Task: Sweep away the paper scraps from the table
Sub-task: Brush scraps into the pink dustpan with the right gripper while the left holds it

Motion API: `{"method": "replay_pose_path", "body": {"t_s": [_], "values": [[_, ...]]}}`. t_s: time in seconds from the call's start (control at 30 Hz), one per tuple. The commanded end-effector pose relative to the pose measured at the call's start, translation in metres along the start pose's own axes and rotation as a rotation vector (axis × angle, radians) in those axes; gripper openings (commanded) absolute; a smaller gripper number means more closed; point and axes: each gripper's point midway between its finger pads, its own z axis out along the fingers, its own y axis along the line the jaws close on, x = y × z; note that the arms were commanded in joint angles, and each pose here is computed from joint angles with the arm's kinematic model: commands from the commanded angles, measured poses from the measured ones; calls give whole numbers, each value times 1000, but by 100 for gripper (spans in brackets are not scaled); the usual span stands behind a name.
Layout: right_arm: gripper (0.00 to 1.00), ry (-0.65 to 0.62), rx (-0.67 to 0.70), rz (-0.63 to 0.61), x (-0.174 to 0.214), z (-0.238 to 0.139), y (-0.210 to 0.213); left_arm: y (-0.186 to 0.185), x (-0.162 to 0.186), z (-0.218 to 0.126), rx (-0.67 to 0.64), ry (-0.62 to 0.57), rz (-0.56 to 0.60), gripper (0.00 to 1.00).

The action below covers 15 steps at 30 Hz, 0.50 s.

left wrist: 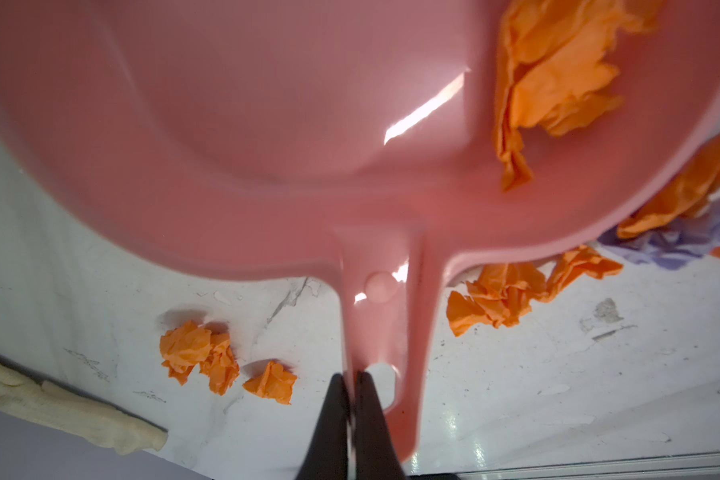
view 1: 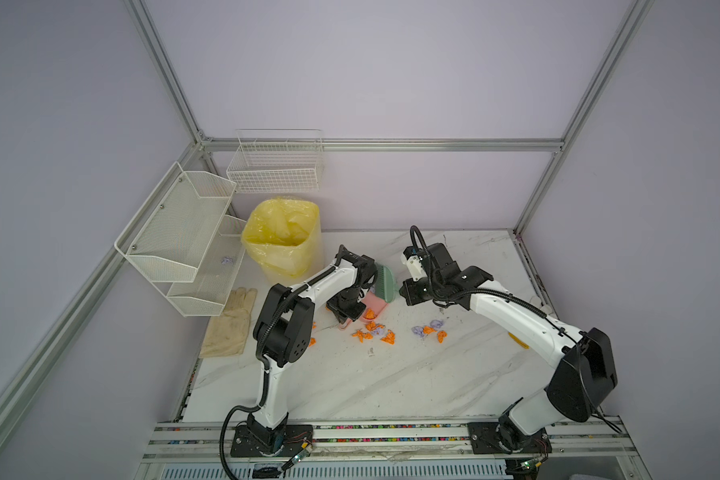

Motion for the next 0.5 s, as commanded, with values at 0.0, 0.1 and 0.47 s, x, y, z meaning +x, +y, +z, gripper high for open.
{"method": "replay_pose_path", "body": {"t_s": [0.0,0.1,0.47], "values": [[0,-84,125,5,-28,-6,-21,3,-10,-27,25,-70,-15,0],[0,-65,202,-33,-40,11,-34,4,-11,-27,33,-68,-23,0],[0,14,328,-180,-59,70,-57,8,-11,-34,52,-83,-42,0]]}}
